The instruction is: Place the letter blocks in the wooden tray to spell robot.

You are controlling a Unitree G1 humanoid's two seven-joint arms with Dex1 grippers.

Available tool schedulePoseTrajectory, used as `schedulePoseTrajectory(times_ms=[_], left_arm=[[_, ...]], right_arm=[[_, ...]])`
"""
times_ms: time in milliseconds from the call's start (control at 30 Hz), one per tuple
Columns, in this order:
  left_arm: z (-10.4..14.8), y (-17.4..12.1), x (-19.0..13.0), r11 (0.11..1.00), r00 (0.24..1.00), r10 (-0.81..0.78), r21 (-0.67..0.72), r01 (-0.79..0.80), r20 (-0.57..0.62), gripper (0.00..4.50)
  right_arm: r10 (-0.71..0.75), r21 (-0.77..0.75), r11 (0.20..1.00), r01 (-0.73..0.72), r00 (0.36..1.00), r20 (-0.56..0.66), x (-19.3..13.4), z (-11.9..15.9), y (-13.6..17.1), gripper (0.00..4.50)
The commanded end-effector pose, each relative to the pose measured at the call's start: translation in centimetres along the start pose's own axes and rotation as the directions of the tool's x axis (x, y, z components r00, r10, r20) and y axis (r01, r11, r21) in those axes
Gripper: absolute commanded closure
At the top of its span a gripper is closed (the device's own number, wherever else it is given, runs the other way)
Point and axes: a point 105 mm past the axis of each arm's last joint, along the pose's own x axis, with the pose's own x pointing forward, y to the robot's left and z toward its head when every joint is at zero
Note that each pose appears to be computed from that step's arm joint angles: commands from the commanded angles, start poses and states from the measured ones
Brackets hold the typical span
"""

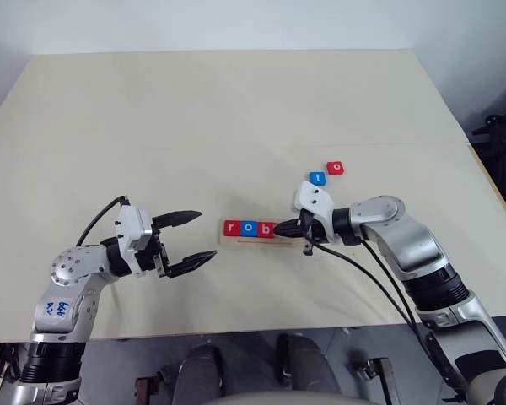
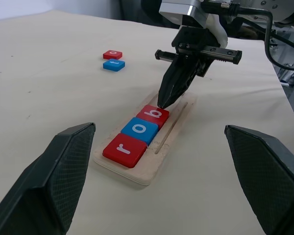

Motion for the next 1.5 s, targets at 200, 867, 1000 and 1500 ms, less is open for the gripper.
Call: schedulePoseTrajectory(times_ms=[200, 867, 1000, 1500], left_arm=[[0.5, 1.0, 0.3, 1.0, 1.0, -0.012, 0.009, 0.012, 0.009, 0.0], [0.1, 3.2, 0.2, 1.0, 1.0, 0.005, 0.017, -0.005, -0.025, 0.0], [0.7, 3.4, 0.5, 1.0, 1.0, 0.005, 0.028, -0.005, -0.01, 0.0], [1.6, 2.1, 2.0, 0.998, 1.0, -0.002, 0.06, 0.001, 0.014, 0.0]], right_arm=[[-0.336, 0.105, 0.941, 0.322, 0.927, 0.168, -9.8, -1.9, -1.4, 4.09], [-0.717, 0.257, 0.694, 0.673, 0.675, 0.171, -19.8, -9.0, 4.1, 0.03], [-0.668, 0.263, 0.743, 0.615, 0.706, 0.236, -17.2, -6.4, 1.6, 0.03], [-0.675, 0.442, 0.635, 0.634, 0.733, -0.081, -8.9, -2.7, -9.6, 0.03]])
